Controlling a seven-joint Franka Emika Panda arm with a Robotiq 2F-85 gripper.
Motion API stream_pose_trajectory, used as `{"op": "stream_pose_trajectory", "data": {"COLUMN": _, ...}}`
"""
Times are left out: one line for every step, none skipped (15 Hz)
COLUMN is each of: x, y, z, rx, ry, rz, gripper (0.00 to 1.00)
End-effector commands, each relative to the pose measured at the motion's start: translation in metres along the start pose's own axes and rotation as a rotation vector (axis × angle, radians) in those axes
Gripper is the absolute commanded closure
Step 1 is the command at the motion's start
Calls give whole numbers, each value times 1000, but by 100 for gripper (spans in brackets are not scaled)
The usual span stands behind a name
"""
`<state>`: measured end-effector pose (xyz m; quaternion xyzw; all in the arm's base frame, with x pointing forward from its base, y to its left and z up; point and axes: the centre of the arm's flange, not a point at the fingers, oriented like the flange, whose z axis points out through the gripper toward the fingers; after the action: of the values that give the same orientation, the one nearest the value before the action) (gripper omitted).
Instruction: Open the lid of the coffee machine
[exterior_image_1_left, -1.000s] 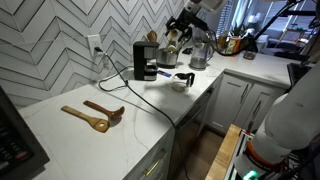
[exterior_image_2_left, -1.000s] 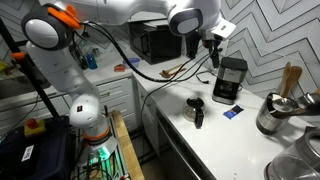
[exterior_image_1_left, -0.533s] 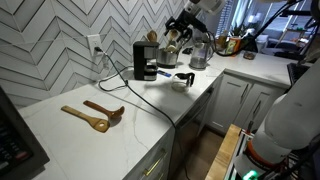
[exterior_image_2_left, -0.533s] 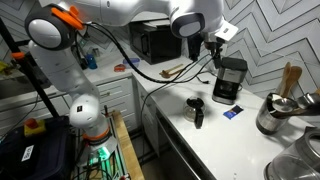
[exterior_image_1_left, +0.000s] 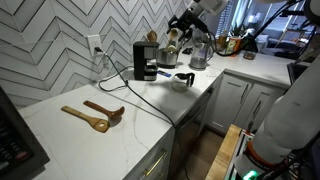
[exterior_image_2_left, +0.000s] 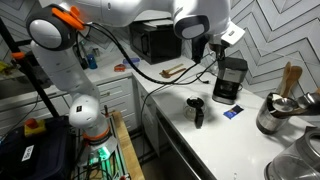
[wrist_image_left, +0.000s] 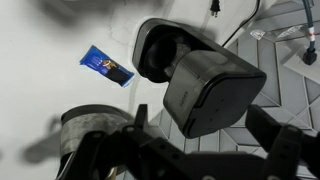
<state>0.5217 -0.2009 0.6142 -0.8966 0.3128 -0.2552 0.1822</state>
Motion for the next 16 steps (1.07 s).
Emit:
{"op": "stream_pose_trajectory", "data": {"x": 25, "y": 14, "z": 14, "rx": 67, "ry": -38, "rz": 87, "gripper": 0}}
{"op": "stream_pose_trajectory", "data": {"x": 28, "y": 16, "z": 18, "rx": 84, "ry": -43, "rz": 109, "gripper": 0}}
{"op": "stream_pose_trajectory", "data": {"x": 33, "y": 16, "z": 25, "rx": 101, "ry": -55, "rz": 135, "gripper": 0}}
{"op": "stream_pose_trajectory", "data": {"x": 36, "y": 17, "z": 31, "rx": 111, "ry": -63, "rz": 152, "gripper": 0}}
{"op": "stream_pose_trajectory", "data": {"x": 42, "y": 18, "z": 38, "rx": 104, "ry": -75, "rz": 174, "gripper": 0}}
{"op": "stream_pose_trajectory", "data": {"x": 45, "y": 18, "z": 44, "rx": 107, "ry": -84, "rz": 186, "gripper": 0}}
{"op": "stream_pose_trajectory", "data": {"x": 51, "y": 17, "z": 52, "rx": 107, "ry": -99, "rz": 193, "gripper": 0}}
{"op": "stream_pose_trajectory", "data": {"x": 54, "y": 17, "z": 59, "rx": 111, "ry": -108, "rz": 196, "gripper": 0}}
{"op": "stream_pose_trajectory", "data": {"x": 57, "y": 13, "z": 66, "rx": 123, "ry": -127, "rz": 197, "gripper": 0}}
{"op": "stream_pose_trajectory", "data": {"x": 60, "y": 12, "z": 72, "rx": 135, "ry": -141, "rz": 199, "gripper": 0}}
{"op": "stream_pose_trajectory", "data": {"x": 61, "y": 7, "z": 79, "rx": 154, "ry": -159, "rz": 196, "gripper": 0}}
{"op": "stream_pose_trajectory", "data": {"x": 62, "y": 3, "z": 85, "rx": 167, "ry": -175, "rz": 195, "gripper": 0}}
{"op": "stream_pose_trajectory", "data": {"x": 64, "y": -1, "z": 90, "rx": 183, "ry": -189, "rz": 189, "gripper": 0}}
{"op": "stream_pose_trajectory", "data": {"x": 65, "y": -6, "z": 95, "rx": 190, "ry": -200, "rz": 183, "gripper": 0}}
{"op": "stream_pose_trajectory", "data": {"x": 66, "y": -9, "z": 98, "rx": 193, "ry": -207, "rz": 178, "gripper": 0}}
{"op": "stream_pose_trajectory", "data": {"x": 68, "y": -10, "z": 101, "rx": 193, "ry": -211, "rz": 172, "gripper": 0}}
